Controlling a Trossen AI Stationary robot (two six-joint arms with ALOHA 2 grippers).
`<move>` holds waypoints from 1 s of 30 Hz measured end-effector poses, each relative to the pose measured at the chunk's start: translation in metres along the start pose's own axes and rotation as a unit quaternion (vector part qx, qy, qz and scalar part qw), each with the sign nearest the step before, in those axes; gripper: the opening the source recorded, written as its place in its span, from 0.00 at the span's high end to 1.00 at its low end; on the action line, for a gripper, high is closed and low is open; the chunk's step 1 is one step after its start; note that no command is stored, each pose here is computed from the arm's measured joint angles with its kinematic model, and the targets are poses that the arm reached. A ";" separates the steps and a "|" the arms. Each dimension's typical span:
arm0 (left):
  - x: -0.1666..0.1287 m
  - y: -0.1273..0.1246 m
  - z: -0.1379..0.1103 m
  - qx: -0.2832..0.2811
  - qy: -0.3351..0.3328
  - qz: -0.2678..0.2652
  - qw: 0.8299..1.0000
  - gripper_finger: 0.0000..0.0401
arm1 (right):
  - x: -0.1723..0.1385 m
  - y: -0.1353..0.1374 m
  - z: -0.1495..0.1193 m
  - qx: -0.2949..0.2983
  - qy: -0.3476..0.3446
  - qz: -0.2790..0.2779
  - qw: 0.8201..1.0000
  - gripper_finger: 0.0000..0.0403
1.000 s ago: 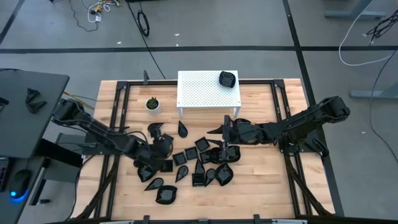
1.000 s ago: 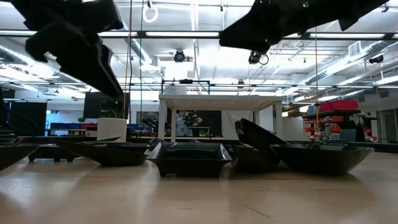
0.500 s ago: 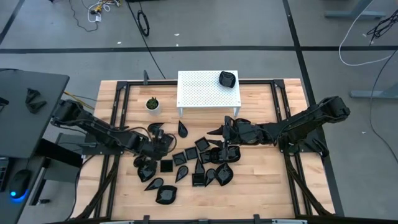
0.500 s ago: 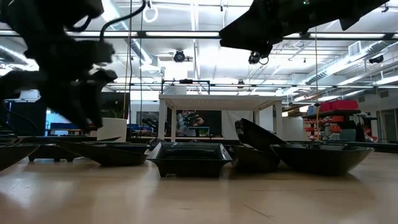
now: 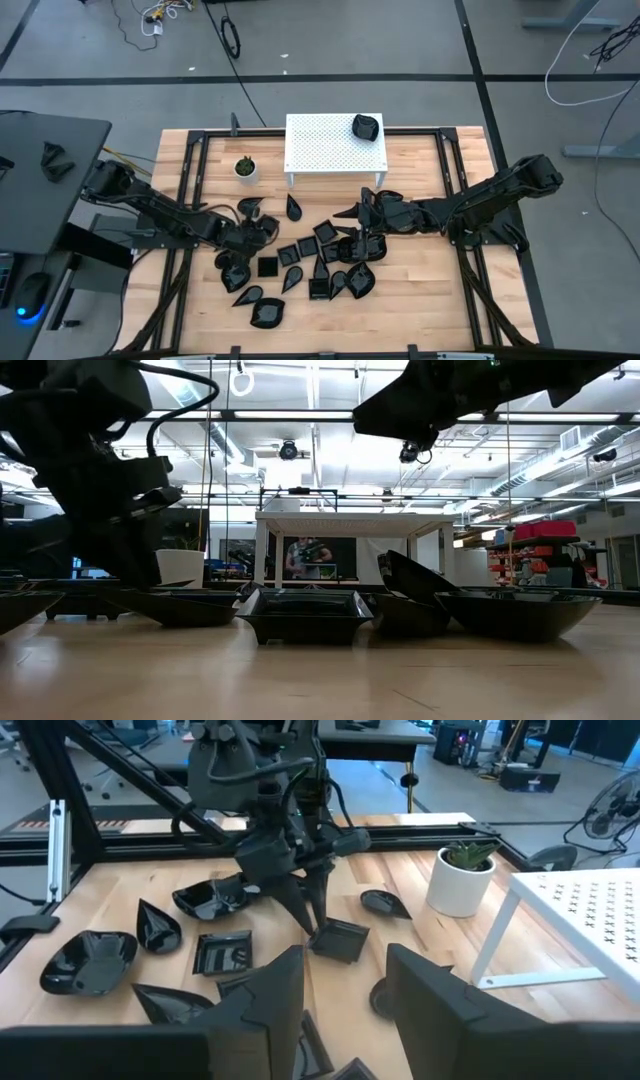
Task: Pick & Place Mini shaped plates
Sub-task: Put the black plate on the shelf
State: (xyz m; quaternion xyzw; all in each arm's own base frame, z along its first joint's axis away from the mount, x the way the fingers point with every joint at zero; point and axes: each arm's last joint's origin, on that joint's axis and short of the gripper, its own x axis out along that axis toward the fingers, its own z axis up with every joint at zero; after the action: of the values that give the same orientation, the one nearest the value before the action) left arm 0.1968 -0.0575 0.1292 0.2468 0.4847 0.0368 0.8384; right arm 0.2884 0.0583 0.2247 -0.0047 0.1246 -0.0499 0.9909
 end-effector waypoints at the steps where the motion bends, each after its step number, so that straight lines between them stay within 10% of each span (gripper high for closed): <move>1: 0.001 0.000 -0.001 0.002 -0.003 0.002 1.000 0.82 | 0.000 0.000 0.000 0.000 0.000 0.000 1.000 0.63; 30: 0.007 0.009 0.001 -0.060 -0.016 -0.039 0.997 0.98 | 0.000 0.000 0.000 -0.019 0.002 0.000 1.000 0.63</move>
State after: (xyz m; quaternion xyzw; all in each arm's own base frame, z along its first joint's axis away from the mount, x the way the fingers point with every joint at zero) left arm 0.2027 -0.0477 0.1279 0.1772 0.4774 0.0290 0.8601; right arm 0.2883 0.0582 0.2243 -0.0237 0.1276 -0.0476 0.9904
